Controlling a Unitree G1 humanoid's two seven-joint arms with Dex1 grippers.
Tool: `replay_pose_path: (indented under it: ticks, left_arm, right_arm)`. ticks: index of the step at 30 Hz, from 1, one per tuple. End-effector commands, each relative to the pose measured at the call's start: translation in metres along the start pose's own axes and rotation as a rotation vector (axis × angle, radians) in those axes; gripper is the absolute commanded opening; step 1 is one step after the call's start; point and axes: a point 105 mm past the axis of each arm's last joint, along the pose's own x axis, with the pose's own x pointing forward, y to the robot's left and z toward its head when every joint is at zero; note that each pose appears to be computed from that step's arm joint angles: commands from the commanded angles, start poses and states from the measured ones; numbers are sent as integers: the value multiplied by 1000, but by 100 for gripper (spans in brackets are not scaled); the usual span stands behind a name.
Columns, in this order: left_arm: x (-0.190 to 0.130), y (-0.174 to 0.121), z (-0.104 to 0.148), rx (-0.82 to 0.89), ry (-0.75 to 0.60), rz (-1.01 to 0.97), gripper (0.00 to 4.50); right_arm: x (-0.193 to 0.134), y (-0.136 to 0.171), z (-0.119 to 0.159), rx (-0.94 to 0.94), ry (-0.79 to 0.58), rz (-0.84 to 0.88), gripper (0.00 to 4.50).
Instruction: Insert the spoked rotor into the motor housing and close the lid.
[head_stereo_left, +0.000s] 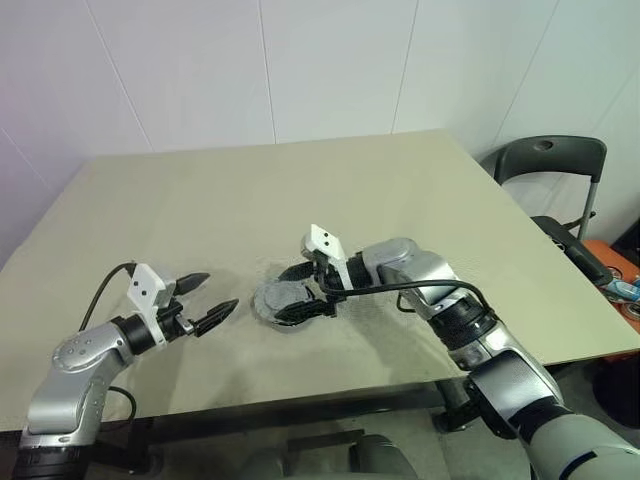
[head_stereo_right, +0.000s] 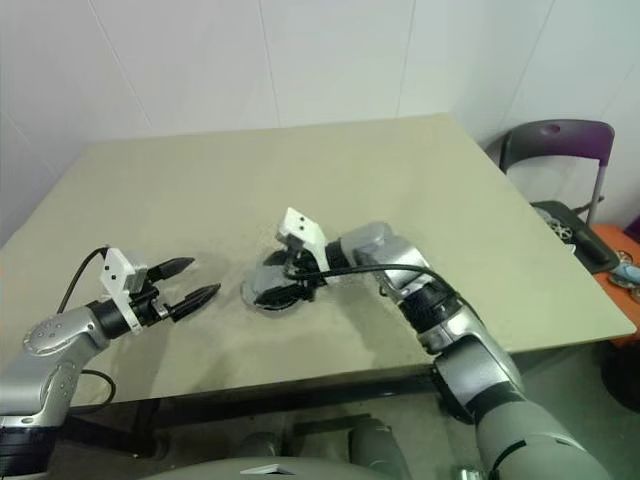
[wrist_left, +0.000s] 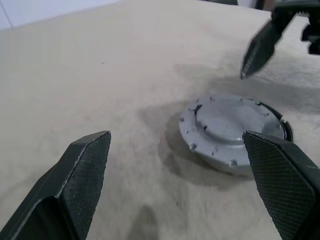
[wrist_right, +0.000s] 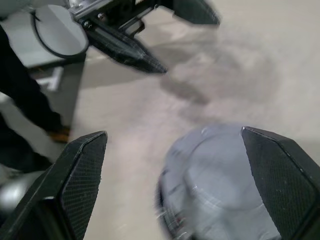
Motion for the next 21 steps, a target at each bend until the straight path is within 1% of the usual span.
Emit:
replay_pose_path:
  ticks: [1,6,10,15,21]
  left_arm:
    - [-5,2,16,41,-45,16,450]
    - [-9,-1,15,35,-48,31,450]
    - [-11,-2,15,32,-48,42,450]
    - [-13,-3,14,31,-49,48,450]
    - [-14,-4,14,28,-48,53,450]
  right_arm:
    - [9,-6,13,-106,5,14,449]
    - [19,-18,-2,-214,92,3,449]
    - [23,-24,-2,-226,101,9,449]
    - [21,-37,-7,-244,134,-39,449]
    - [17,-43,-16,-229,153,-57,449]
